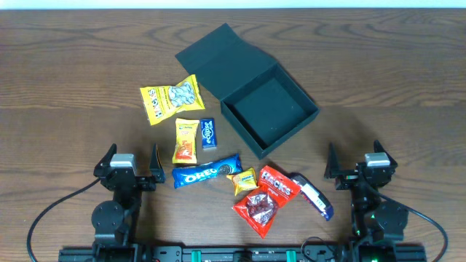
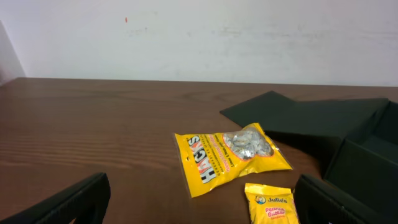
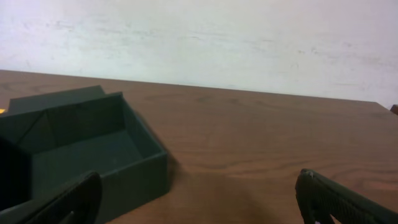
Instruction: Pack container
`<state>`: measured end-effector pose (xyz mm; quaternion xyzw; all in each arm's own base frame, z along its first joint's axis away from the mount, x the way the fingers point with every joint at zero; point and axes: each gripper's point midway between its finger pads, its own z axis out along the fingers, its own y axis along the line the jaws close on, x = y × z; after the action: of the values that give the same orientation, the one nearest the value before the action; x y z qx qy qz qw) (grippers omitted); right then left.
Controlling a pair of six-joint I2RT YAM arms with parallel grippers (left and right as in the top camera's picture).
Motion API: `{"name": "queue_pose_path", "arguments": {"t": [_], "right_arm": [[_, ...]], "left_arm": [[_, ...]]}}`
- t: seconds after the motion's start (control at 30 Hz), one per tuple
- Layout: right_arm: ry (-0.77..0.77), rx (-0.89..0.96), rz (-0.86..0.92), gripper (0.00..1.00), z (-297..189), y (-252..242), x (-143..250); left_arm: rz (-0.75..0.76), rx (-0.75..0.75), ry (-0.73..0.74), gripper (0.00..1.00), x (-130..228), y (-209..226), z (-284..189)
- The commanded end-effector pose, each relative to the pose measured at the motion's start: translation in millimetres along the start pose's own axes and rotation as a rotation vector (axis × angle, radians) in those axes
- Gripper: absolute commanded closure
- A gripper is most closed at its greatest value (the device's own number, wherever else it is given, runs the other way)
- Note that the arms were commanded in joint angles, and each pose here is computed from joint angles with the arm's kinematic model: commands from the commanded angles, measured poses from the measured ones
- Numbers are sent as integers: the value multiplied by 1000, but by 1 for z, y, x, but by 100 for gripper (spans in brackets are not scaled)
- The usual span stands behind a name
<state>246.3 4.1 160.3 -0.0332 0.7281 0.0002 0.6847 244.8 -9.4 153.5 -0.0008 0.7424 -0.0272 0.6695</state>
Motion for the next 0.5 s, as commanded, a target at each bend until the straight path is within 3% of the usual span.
{"name": "queue_pose_path", "arguments": {"t": [0.0, 0.47], "right_arm": [[0, -11, 13, 1, 0, 2, 1], [-1, -24, 14, 1, 0, 5, 1]], "left_arm": [[-3, -17, 55, 5, 18, 3, 1], [-3, -17, 55, 5, 18, 3, 1]]}}
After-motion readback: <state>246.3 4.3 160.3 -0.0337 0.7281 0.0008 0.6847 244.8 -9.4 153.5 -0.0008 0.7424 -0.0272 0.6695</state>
